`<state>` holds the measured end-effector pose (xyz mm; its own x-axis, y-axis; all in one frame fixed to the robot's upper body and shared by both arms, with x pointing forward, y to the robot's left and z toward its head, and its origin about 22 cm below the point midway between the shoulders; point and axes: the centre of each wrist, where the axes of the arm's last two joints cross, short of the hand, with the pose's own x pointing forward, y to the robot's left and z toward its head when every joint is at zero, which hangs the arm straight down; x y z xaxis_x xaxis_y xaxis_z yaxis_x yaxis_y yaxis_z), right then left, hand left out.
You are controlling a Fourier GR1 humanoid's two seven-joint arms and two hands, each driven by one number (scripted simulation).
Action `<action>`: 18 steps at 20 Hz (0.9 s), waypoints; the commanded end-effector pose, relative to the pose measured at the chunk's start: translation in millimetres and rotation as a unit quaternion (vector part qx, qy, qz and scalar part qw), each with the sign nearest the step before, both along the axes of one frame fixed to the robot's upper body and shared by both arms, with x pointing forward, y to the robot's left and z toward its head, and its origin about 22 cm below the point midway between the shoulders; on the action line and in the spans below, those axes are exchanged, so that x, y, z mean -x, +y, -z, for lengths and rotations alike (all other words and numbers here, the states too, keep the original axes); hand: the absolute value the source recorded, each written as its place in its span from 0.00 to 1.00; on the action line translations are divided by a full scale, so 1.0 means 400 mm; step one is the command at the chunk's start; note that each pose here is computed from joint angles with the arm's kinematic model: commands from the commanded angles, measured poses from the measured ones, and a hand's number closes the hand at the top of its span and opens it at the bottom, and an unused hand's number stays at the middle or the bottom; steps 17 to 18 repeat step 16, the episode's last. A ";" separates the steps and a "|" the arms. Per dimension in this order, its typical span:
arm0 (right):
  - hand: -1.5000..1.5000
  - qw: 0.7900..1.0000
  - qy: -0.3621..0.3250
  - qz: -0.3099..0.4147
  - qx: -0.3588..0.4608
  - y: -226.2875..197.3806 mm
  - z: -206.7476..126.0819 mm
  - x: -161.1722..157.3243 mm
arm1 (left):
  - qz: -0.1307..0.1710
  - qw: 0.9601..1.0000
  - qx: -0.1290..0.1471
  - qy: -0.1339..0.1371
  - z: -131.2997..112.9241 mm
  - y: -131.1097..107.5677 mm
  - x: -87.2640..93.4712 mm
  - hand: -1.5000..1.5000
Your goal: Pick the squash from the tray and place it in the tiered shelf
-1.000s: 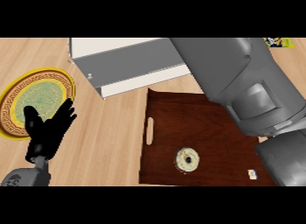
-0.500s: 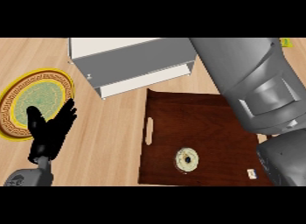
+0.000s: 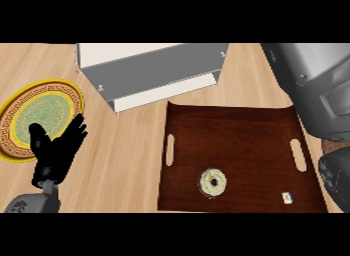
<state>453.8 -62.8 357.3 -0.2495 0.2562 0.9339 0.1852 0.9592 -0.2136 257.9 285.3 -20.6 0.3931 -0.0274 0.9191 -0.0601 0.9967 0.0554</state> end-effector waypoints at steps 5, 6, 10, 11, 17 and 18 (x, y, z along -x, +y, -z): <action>0.00 0.990 -0.006 0.113 -0.088 -0.225 -0.043 -0.027 | -0.014 1.000 -0.001 0.019 0.018 0.013 0.005 0.50; 0.00 0.988 0.000 0.118 -0.095 -0.256 -0.027 -0.034 | 0.002 1.000 0.001 0.022 0.042 0.021 0.033 0.50; 0.00 0.988 0.005 0.113 -0.105 -0.379 -0.018 -0.032 | -0.005 1.000 -0.003 0.026 0.040 0.047 0.042 0.50; 0.00 0.988 0.016 0.108 -0.108 -0.387 -0.025 -0.031 | -0.013 1.000 0.006 0.020 0.030 0.043 0.018 0.50; 0.00 0.992 0.009 0.077 -0.104 -0.511 0.006 -0.019 | -0.014 1.000 0.006 0.027 0.006 0.013 0.027 0.50; 0.00 0.992 0.009 0.077 -0.104 -0.511 0.006 -0.019 | -0.014 1.000 0.006 0.027 0.006 0.013 0.027 0.50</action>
